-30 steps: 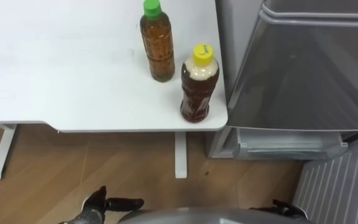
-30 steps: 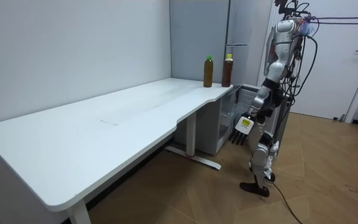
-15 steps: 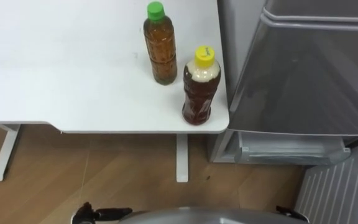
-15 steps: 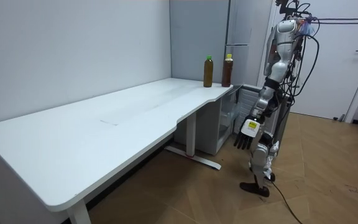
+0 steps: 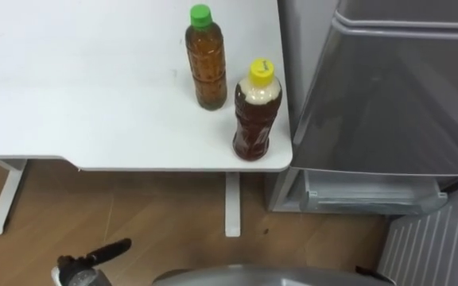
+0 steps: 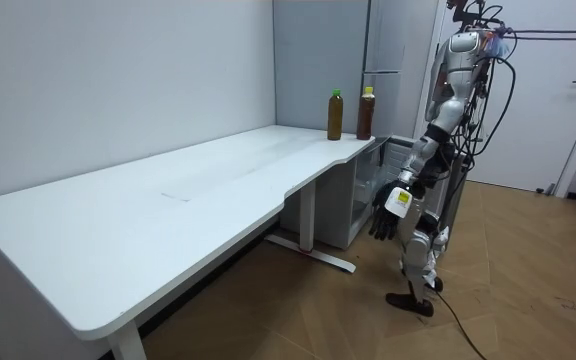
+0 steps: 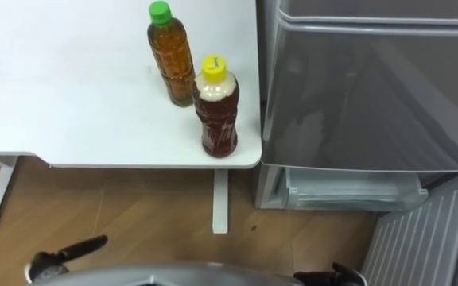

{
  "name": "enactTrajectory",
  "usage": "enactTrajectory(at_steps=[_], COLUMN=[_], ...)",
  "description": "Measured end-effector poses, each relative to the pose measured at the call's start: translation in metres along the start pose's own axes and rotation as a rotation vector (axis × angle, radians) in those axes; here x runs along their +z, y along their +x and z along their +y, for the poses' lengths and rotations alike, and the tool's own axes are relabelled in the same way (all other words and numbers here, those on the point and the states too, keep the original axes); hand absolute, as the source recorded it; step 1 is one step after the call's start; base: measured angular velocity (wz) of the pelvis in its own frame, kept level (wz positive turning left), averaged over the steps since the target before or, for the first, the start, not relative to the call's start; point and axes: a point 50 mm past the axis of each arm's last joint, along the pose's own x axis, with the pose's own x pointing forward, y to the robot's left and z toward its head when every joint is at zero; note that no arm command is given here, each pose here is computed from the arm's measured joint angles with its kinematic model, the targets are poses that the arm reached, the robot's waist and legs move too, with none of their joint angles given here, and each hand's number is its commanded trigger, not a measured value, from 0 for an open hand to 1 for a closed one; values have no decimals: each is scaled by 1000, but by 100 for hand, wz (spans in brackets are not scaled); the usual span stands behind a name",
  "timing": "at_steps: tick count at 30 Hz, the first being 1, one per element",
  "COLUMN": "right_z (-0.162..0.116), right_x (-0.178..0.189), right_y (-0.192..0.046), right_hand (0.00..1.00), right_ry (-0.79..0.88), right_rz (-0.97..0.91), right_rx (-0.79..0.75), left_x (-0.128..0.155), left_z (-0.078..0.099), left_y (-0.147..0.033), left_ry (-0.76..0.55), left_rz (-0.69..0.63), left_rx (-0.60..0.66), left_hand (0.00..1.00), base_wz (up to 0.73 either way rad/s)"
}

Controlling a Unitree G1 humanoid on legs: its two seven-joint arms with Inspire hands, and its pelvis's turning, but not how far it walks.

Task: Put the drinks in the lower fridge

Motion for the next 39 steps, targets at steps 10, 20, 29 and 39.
enactTrajectory(at_steps=[10,20,29,39], right_z=[2,2,1,1], right_x=[2,5,4,-1], right_y=[0,0,0,-1], right_hand=[0,0,0,0], right_ry=[-8,-44,-26,-5], right_rz=[-29,-60,-63,-52], right_rx=[-18,-18,-17,-21], left_x=[55,103,149,191], left_z=[-10,-15,-24,-27], left_y=[-13,-39,-76,-125], left_ry=[-192,-316,-325,-282], left_rz=[-261,-507,-804,-1182], left_rx=[103,118,83,21], left_hand=[0,0,0,0], base_wz=[-1,2,8,1])
